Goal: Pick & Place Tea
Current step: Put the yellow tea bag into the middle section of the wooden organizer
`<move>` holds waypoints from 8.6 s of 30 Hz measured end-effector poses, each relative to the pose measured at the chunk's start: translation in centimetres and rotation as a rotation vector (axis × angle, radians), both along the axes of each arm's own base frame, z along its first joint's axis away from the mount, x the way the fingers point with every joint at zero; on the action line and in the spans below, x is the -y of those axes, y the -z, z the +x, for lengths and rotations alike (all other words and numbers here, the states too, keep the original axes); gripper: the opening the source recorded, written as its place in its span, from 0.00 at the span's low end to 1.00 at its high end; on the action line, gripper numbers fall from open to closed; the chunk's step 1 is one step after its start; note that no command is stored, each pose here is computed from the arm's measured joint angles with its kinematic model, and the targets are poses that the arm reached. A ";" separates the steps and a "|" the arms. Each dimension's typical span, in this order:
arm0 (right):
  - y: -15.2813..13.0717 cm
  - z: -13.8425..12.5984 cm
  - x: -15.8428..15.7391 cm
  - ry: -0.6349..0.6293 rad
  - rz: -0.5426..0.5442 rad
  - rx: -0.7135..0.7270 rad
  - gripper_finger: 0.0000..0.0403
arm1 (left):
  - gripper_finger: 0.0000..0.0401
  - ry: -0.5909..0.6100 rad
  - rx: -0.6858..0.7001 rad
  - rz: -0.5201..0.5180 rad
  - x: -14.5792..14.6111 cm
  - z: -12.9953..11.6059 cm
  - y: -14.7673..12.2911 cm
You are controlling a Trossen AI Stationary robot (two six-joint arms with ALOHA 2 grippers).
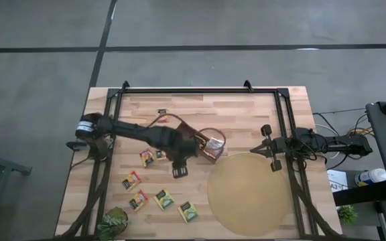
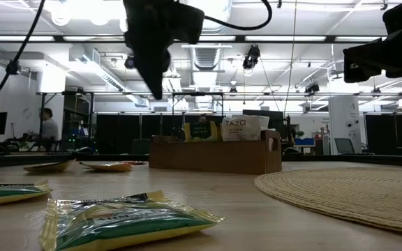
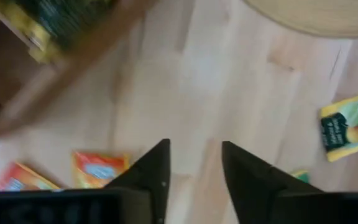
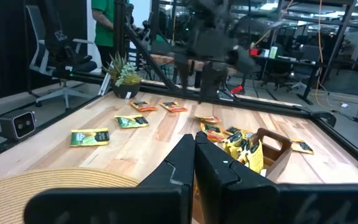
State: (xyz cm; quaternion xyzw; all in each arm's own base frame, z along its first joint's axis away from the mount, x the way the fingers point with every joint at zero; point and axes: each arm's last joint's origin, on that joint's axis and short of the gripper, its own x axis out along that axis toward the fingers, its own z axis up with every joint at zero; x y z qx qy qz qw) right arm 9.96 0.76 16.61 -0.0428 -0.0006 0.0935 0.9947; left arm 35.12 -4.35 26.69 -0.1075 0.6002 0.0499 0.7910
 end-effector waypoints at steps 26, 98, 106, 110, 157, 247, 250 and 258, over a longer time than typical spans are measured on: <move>0.0 0.0 0.0 0.001 0.000 0.000 0.02 | 0.52 0.194 0.034 0.098 12.8 -9.6 4.1; 0.0 0.0 0.0 0.000 0.000 0.000 0.02 | 0.52 0.135 0.041 0.034 12.8 -8.2 9.1; 0.0 0.0 0.0 0.001 0.000 0.000 0.02 | 0.52 0.130 0.010 0.053 12.6 -8.9 10.0; 0.0 0.0 0.0 0.000 0.000 0.000 0.02 | 0.52 0.127 0.010 0.057 12.4 -9.1 10.7; 0.0 0.0 0.0 0.000 0.000 0.000 0.02 | 0.00 0.183 0.057 0.127 11.1 -8.6 6.0; 0.0 0.0 0.0 0.001 0.000 0.000 0.02 | 0.00 0.504 0.216 0.574 -8.7 -1.0 -5.9; 0.0 0.0 0.0 0.000 0.000 0.000 0.02 | 0.00 0.519 0.252 0.584 -8.7 -0.7 -6.0; 0.0 0.0 0.0 0.001 0.000 0.000 0.02 | 0.00 0.571 0.275 0.598 -8.8 0.3 -5.4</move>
